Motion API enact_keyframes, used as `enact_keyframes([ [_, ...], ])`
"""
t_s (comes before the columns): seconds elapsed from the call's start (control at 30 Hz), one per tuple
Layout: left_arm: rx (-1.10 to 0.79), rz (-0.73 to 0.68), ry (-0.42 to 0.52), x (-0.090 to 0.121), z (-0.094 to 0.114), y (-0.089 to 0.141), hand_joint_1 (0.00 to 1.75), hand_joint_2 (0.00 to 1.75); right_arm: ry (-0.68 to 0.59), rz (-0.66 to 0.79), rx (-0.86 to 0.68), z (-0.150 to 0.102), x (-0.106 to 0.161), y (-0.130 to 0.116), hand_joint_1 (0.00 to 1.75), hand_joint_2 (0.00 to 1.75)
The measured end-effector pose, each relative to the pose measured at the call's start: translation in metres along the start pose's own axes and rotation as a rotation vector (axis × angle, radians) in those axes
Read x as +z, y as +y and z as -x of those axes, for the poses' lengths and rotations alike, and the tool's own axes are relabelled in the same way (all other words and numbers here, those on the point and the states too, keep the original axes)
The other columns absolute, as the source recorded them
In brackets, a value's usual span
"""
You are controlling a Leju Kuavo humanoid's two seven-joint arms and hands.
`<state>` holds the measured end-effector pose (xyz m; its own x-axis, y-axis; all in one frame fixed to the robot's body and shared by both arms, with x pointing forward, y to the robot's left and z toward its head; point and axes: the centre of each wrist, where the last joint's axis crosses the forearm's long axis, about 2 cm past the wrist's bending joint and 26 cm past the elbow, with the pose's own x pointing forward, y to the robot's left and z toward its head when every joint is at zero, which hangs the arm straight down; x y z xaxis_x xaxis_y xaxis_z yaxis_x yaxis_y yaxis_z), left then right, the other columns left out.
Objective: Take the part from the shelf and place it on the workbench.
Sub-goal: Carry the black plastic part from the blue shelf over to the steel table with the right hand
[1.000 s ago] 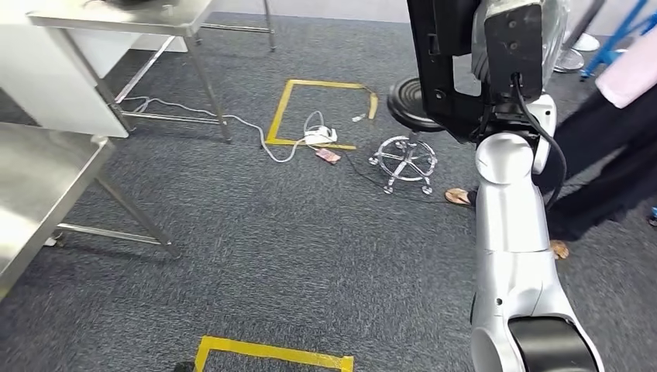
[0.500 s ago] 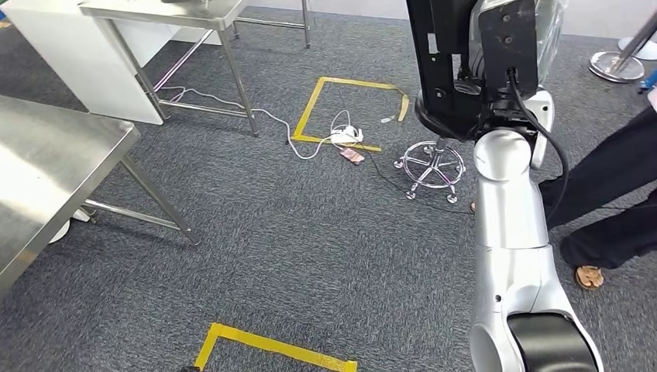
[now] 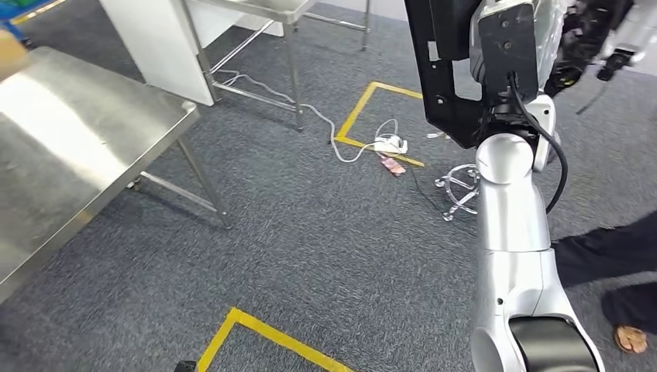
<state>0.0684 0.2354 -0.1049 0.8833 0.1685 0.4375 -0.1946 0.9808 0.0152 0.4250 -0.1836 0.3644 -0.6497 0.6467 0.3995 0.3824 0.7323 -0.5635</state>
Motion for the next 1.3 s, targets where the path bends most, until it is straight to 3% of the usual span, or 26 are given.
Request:
enact_keyframes([
  [0.7, 0.018, 0.003, -0.006, 0.001, 0.003, -0.002, 0.00, 1.75, -0.053, -0.036, 0.041, -0.014, -0.021, 0.001, 1.75, 1.75],
  [1.0, 0.017, 0.011, -0.010, 0.001, 0.000, -0.005, 0.00, 1.75, -0.072, -0.156, 0.074, -0.014, -0.027, 0.004, 1.75, 1.75],
  [1.3, 0.017, 0.011, 0.001, 0.002, 0.005, -0.004, 0.00, 1.75, -0.073, -0.183, 0.088, -0.013, -0.028, 0.007, 1.75, 1.75],
])
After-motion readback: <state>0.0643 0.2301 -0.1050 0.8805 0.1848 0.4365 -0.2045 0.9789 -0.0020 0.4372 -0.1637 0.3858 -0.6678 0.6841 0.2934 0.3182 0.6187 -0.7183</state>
